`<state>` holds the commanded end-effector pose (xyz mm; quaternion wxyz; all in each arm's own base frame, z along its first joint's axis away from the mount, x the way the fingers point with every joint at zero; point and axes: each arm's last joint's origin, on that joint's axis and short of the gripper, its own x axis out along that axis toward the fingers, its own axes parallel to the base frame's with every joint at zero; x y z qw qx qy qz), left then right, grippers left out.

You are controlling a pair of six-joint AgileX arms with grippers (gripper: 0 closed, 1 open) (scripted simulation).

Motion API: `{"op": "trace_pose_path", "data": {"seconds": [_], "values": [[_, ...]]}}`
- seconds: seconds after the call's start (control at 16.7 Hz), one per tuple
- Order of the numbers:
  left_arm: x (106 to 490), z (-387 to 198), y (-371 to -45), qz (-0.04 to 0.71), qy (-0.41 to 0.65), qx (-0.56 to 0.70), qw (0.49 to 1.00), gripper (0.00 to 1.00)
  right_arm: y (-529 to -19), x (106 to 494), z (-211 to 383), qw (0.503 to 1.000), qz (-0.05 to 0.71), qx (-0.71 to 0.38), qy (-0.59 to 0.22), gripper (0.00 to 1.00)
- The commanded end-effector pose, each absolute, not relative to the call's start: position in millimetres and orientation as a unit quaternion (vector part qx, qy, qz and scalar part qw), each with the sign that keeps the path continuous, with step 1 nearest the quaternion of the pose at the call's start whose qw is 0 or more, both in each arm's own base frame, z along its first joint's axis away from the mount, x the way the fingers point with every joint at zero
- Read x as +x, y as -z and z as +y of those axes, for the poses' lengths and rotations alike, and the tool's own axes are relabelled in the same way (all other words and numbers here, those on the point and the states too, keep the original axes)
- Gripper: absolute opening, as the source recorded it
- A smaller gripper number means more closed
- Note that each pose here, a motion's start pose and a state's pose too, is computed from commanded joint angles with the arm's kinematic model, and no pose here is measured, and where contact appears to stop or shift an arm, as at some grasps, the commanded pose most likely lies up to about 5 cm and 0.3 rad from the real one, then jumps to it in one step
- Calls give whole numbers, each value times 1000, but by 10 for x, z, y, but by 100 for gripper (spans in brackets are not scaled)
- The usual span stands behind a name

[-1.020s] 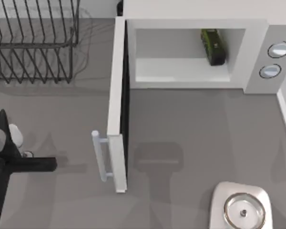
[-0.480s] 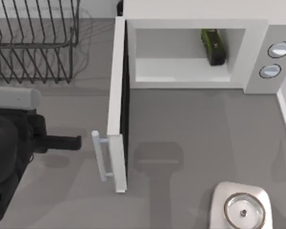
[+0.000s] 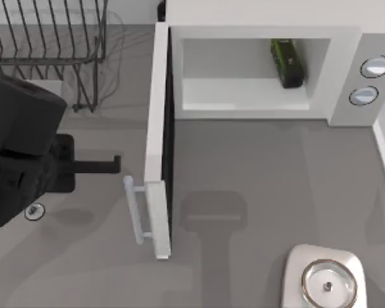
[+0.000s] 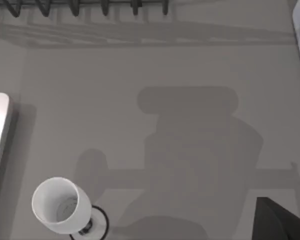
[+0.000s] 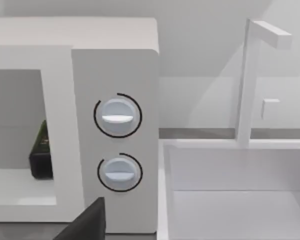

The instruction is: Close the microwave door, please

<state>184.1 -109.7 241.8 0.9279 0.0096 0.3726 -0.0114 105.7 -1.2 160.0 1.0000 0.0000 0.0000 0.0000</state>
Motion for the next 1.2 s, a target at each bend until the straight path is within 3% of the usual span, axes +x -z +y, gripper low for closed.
{"op": "trace_pose_path", "data": {"seconds": [0.42,0.66,0.9,1.2], "values": [[1859,-1108,-2440,380,13,5,925,0,-1600,1057,-12,1000,0,0,0,100],[1816,-1261,-2348,363,71,12,929,0,-1600,1057,-12,1000,0,0,0,100],[1836,-1359,-2045,340,100,6,935,0,-1600,1057,-12,1000,0,0,0,100],[1866,-1170,-1520,376,31,6,926,0,-1600,1057,-12,1000,0,0,0,100]]}}
